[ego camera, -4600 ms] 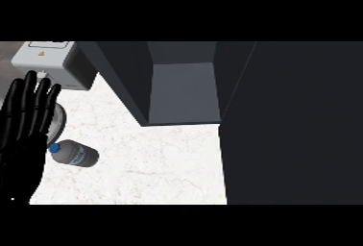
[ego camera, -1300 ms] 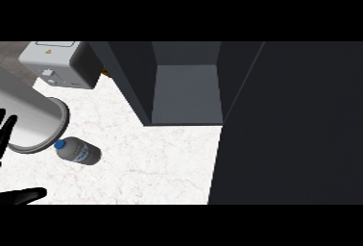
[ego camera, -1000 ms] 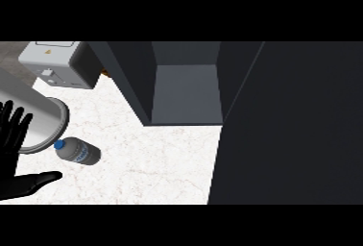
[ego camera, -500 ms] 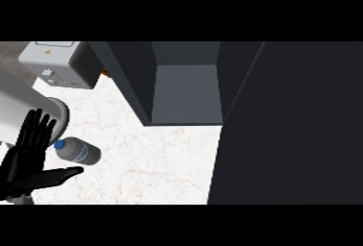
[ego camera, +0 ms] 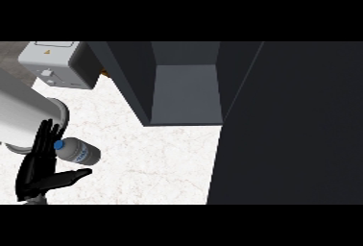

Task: Pick up the bottled water, place it into the cabinet and close the cabinet

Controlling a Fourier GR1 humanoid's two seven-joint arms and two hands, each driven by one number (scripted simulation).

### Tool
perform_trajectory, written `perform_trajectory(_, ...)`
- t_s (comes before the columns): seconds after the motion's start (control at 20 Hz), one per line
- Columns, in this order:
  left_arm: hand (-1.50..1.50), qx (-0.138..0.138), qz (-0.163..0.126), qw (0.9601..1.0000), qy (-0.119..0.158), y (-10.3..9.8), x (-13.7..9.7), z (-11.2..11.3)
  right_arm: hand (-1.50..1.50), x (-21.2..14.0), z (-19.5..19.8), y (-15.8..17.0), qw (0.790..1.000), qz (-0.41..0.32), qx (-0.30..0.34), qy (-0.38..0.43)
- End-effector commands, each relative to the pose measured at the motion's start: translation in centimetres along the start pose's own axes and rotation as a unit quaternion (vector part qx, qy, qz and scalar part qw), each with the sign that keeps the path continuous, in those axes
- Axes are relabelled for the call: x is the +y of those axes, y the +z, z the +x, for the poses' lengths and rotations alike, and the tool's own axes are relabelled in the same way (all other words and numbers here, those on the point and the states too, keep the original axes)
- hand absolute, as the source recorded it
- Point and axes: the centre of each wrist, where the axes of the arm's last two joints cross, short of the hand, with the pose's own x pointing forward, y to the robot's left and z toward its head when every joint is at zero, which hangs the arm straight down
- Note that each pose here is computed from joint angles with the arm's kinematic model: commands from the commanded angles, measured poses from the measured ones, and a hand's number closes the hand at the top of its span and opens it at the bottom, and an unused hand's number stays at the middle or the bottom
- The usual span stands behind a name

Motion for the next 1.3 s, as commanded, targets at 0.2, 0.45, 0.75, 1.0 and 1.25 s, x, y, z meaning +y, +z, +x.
perform_trajectory(0.2, -1.5, 0.001, 0.009, 1.0, 0.002, 0.0, 1.0, -4.1, -1.5, -0.4, 3.1, 2.1, 0.999, 0.005, -0.03, 0.015)
perform_trajectory(0.45, -1.5, 0.007, 0.005, 1.0, 0.0, 0.4, 2.8, -4.5, -1.5, -0.5, 3.4, 2.9, 0.999, -0.016, -0.037, 0.011)
perform_trajectory(0.75, -1.5, -0.005, 0.002, 0.9994, 0.036, 0.8, 1.3, -6.9, -1.5, -0.1, 3.6, 2.5, 0.999, -0.016, -0.041, 0.014)
perform_trajectory(1.0, -1.5, -0.004, 0.002, 0.9986, 0.054, -2.0, -0.1, -6.8, -1.5, -0.1, 4.2, 2.5, 0.999, -0.015, -0.04, -0.002)
perform_trajectory(1.25, -1.5, -0.013, -0.001, 0.9972, 0.074, -0.5, -0.7, -8.2, -1.5, -0.6, 3.7, 2.2, 0.999, -0.028, -0.039, 0.016)
